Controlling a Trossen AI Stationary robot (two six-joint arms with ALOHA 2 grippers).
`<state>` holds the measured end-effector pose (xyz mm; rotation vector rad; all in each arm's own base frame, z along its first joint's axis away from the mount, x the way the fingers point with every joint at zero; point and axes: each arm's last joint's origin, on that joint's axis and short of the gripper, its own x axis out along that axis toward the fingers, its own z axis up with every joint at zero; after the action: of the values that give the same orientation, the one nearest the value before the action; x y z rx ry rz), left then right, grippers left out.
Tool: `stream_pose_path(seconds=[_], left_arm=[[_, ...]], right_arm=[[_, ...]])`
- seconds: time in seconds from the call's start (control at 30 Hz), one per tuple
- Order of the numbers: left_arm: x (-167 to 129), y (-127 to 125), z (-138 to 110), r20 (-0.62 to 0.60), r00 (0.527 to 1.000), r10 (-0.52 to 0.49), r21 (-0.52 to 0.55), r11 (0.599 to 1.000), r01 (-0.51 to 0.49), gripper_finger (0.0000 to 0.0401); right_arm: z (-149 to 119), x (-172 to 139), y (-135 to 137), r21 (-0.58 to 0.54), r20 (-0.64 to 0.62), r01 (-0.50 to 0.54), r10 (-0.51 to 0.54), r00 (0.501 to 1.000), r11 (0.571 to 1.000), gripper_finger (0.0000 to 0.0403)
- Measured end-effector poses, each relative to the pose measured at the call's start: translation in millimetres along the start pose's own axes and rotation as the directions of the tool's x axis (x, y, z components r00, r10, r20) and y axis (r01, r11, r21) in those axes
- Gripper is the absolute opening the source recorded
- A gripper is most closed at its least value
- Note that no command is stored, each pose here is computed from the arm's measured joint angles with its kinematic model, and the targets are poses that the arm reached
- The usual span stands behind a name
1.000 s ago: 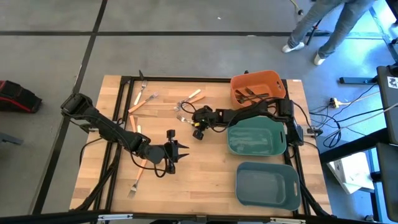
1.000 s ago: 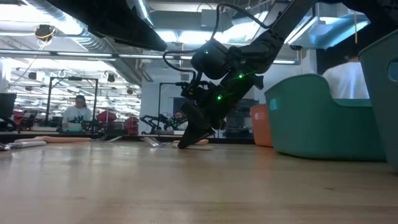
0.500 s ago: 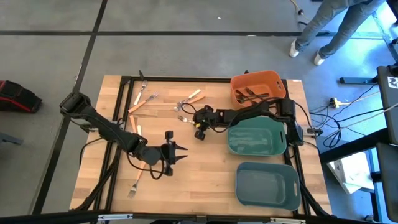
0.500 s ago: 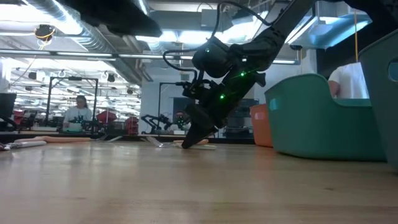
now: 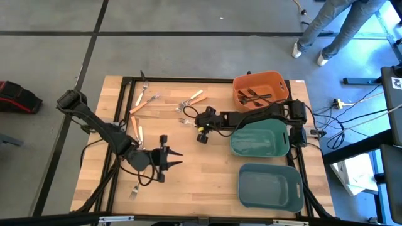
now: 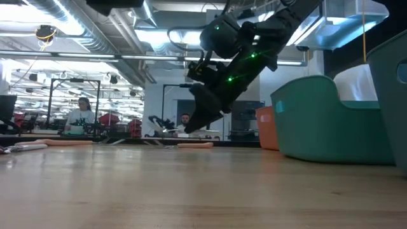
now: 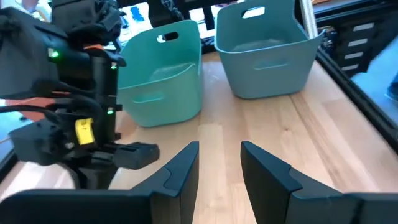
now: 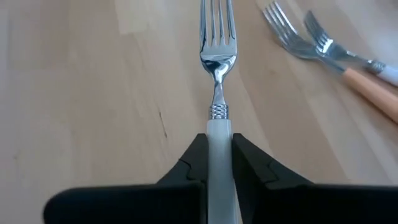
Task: Sort silverware by color (type)
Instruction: Put the white fork into the green bin
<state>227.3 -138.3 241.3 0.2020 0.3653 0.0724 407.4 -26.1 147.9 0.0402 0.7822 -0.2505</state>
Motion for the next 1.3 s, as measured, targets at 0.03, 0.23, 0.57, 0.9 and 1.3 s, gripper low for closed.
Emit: stream_pose_path(seconds=[0.03, 0.23, 0.57, 0.9, 1.3], left_arm=[[0, 0, 0, 0.000, 1.000, 0.009, 0.003, 1.000, -0.009, 0.0114], [1, 2, 0, -0.001, 1.000, 0.028, 0.004, 1.000, -0.028, 0.0114], [9, 10, -7, -0.061, 0.996, 0.067, 0.001, 0.998, -0.067, 0.0114], [9, 10, -7, -0.059, 0.996, 0.067, -0.006, 0.998, -0.068, 0.0114], [10, 10, -7, -0.061, 0.997, 0.047, -0.026, 0.998, -0.049, 0.0114]], right_arm=[[0, 0, 0, 0.000, -0.003, 0.000, 0.000, 1.000, 1.000, 0.0034], [0, 0, 0, 0.002, -0.006, -0.007, 0.007, 1.000, 1.000, 0.0034], [6, -11, 5, -0.028, 0.018, -0.015, 0.016, 1.000, 1.000, 0.0035], [25, -57, 6, -0.064, 0.050, -0.019, 0.023, 0.999, 0.998, 0.0035], [31, -133, 10, -0.093, 0.017, -0.013, 0.015, 1.000, 0.996, 0.0035]])
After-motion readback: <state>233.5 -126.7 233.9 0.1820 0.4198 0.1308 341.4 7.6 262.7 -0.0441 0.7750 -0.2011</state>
